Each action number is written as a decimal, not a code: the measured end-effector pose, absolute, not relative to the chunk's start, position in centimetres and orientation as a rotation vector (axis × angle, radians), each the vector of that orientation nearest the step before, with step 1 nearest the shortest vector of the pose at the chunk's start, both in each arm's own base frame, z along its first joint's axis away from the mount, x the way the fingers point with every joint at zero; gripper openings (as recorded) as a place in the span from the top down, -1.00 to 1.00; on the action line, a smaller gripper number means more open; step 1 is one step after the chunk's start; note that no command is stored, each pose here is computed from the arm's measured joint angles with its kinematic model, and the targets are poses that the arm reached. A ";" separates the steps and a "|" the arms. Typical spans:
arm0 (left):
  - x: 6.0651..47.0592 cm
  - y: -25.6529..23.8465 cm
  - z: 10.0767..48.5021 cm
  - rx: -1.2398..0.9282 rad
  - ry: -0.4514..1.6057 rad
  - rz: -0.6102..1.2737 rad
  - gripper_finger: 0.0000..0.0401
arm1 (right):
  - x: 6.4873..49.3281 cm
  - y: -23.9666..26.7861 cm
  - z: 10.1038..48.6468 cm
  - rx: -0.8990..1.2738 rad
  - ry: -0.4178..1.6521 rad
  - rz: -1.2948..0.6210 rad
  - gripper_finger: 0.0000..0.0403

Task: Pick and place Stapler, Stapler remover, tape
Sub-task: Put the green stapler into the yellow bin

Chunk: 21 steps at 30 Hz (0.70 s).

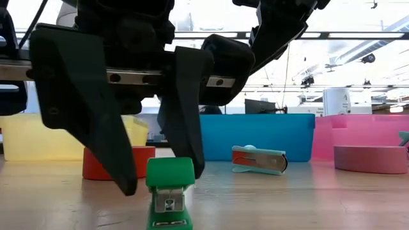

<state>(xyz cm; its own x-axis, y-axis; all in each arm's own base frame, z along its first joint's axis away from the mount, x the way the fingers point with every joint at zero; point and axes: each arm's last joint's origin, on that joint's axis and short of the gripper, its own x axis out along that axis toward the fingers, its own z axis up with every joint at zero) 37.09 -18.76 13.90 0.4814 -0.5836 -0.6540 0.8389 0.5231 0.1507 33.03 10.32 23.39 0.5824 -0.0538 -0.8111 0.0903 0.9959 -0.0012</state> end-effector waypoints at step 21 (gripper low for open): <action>36.5 -18.5 15.5 0.221 0.714 -0.785 0.63 | 32.9 10.3 23.0 0.039 0.954 -0.086 0.35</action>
